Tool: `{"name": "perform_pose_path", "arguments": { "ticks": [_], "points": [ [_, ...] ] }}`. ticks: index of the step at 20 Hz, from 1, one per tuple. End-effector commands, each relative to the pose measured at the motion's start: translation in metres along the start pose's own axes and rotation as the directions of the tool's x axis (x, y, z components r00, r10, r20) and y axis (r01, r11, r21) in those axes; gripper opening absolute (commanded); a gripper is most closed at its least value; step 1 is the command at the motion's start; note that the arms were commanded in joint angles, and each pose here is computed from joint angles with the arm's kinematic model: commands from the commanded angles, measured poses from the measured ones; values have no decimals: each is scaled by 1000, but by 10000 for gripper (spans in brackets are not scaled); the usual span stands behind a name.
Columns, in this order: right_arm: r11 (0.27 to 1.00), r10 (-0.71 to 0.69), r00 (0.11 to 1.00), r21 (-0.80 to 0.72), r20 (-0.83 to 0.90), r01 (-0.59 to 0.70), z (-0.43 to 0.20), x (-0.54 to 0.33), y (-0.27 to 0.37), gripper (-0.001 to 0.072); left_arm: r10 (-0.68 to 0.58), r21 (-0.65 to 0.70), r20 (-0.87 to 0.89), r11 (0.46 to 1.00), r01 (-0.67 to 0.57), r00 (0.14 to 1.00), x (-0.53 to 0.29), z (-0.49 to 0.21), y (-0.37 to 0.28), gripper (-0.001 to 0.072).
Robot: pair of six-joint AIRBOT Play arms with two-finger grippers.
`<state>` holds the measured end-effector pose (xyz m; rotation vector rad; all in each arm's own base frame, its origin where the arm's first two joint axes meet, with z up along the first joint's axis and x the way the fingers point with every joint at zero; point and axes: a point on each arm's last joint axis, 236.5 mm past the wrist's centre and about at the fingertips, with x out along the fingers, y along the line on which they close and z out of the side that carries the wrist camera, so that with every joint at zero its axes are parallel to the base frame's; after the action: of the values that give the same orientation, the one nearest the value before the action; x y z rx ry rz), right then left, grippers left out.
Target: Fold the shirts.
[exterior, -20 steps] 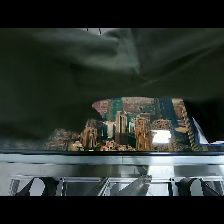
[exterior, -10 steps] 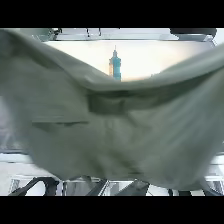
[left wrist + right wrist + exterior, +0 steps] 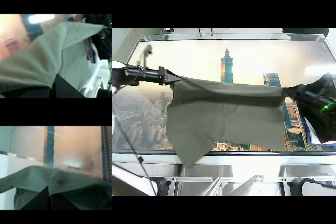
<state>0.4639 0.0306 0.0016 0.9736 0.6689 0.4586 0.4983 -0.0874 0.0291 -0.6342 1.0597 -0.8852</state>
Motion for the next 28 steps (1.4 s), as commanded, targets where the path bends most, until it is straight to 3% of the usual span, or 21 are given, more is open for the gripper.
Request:
{"name": "perform_pose_path", "arguments": {
  "ticks": [1, 6, 11, 15, 17, 20, 28],
  "points": [
    [980, 154, 988, 130, -13, -151, 12, 41, -31, 11, 3, -58, -20, 998, -4, 1000, 23, 9, 57, 20],
    [977, 186, 982, 105, 3, -186, 56, 58, -30, 11, 60, -16, 78, 998, -59, 995, 4, 51, 76, 20],
    [970, 239, 970, 58, -55, -235, 55, 58, -7, 11, 93, 18, 111, 995, -95, 989, -1, 61, 80, 21],
    [990, 141, 976, -1, -164, -143, 26, 67, -26, 11, 99, 48, 90, 993, -103, 991, 7, 54, 82, 21],
    [996, 80, 979, -32, -189, -87, 20, 70, -39, 11, 163, 52, 43, 985, -166, 986, 10, 40, 98, 19],
    [997, -7, 980, -76, -201, -9, 16, 72, -59, 12, 263, 60, -19, 963, -261, 965, 5, 26, 121, 13],
    [987, -115, 984, -132, -136, 97, 32, 80, -76, 11, 347, 65, -50, 937, -344, 937, -1, 19, 140, 13]
  ]
}}
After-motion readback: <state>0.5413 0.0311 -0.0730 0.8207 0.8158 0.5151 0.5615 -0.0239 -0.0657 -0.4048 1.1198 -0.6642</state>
